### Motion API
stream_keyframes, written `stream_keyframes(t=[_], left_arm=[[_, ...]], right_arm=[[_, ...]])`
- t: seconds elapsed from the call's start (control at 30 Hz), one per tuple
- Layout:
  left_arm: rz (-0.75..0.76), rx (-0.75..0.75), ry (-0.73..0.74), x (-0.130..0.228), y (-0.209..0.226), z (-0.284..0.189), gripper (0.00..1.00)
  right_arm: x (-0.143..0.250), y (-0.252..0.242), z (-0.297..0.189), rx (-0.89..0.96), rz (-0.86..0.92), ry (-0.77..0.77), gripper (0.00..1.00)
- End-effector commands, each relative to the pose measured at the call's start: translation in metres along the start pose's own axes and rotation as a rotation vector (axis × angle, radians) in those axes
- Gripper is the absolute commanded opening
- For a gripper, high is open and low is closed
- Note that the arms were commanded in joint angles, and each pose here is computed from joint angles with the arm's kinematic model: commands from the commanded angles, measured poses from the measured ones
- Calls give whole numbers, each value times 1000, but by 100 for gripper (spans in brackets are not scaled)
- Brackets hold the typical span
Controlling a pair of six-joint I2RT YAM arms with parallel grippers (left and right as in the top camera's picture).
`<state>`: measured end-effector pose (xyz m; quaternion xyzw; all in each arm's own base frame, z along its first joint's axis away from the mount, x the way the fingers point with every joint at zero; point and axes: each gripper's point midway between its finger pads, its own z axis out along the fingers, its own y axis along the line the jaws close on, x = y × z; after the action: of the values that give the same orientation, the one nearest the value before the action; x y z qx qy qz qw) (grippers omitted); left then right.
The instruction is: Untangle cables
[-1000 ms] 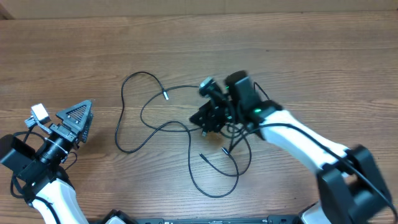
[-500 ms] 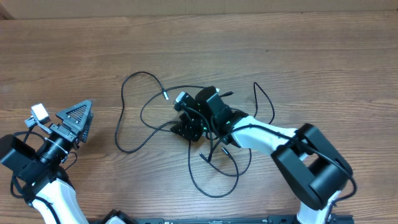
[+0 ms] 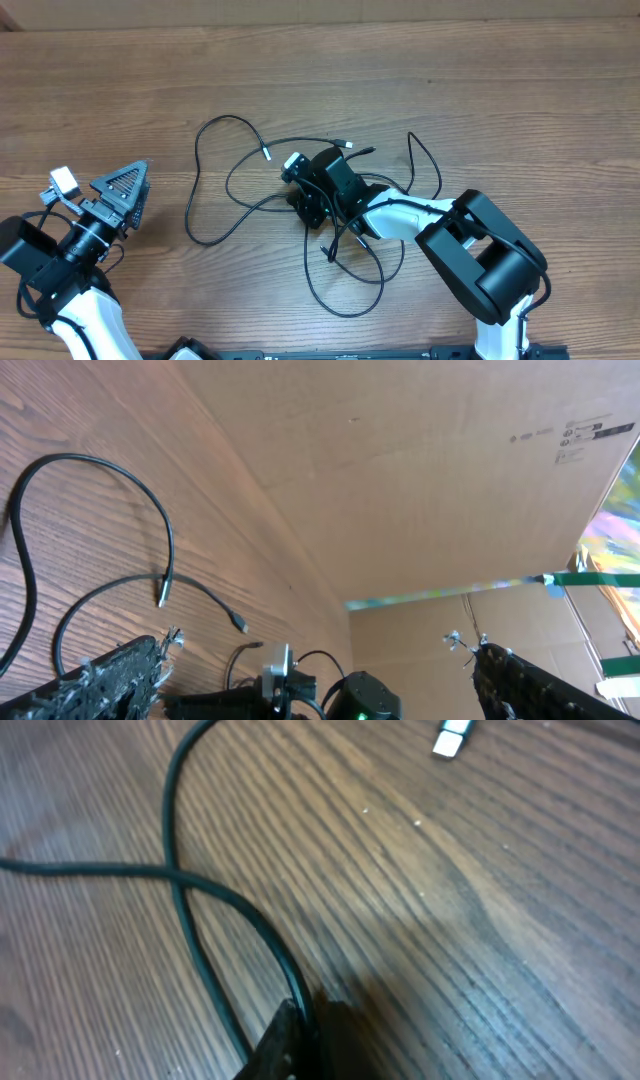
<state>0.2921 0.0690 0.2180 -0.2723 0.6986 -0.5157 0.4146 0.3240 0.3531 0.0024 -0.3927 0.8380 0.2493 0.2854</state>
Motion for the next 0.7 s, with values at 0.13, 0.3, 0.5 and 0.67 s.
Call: stream_keyframes(t=[0.13,0.3,0.5,0.67], left_arm=[[46,14,3,-3,-8,-1,100],[45,14,3,-3,-8,-1,100],[45,14,3,-3,-8,-1,99],[45,14,3,-3,-8,-1,100]], right_arm=[[-10,1,-3,1,-7,-26,4],[-77,-6,-60,38,-31,-203,4],[-183,-27,-219,172,-83,-583,4],[-222,-56,-400,417,-123,-906,4]])
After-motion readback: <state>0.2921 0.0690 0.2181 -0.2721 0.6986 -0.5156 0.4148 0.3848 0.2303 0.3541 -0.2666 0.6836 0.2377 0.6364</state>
